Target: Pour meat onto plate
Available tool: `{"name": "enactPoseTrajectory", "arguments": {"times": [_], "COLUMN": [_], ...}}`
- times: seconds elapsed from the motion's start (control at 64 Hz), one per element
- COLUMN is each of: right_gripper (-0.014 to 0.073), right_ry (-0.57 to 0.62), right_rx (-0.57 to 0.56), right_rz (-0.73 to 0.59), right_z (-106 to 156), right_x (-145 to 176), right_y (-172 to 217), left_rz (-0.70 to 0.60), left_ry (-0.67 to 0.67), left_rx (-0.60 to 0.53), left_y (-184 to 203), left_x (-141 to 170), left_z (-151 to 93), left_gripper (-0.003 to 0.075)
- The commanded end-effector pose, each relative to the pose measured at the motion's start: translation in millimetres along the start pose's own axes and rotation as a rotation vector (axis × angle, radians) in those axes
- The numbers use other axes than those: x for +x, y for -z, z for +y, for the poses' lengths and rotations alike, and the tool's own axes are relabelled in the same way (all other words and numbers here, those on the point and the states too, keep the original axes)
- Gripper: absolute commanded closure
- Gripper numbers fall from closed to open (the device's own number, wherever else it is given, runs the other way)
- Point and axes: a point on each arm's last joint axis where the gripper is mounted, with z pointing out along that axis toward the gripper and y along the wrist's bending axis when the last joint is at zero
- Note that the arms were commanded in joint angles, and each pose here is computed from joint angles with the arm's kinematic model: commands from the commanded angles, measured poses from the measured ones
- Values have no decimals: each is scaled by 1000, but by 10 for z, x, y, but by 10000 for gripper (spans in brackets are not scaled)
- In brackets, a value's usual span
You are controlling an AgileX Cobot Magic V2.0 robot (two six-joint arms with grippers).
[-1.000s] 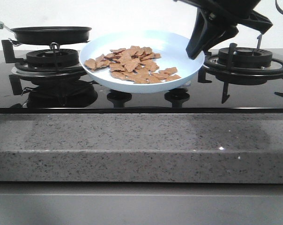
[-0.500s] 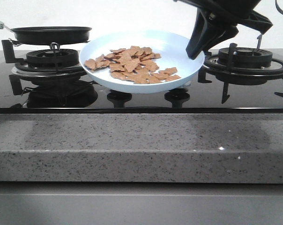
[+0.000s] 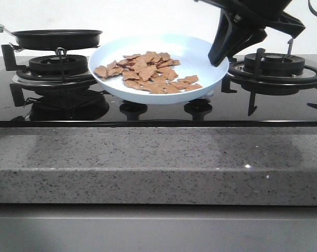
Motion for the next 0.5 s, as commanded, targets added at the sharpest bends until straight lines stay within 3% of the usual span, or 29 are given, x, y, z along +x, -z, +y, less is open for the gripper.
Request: {"name": "enactPoseTrajectory", "arguments": {"times": [0.0,0.484], "right_gripper": [663,663], "right_ry": [12,1], "right_rx": [-25,-49], "right_rz": [-111,-126], "right_z": [91,130], "right_x": [-124,-217], "right_y": [222,319], "left_rz": [-87,-87], "left_ry": [22,22], "left_rx": [-23,-23], "left_y": [37,37], "left_x": [-143,-143], "left_z": [19,19], "left_gripper": [741,741]}}
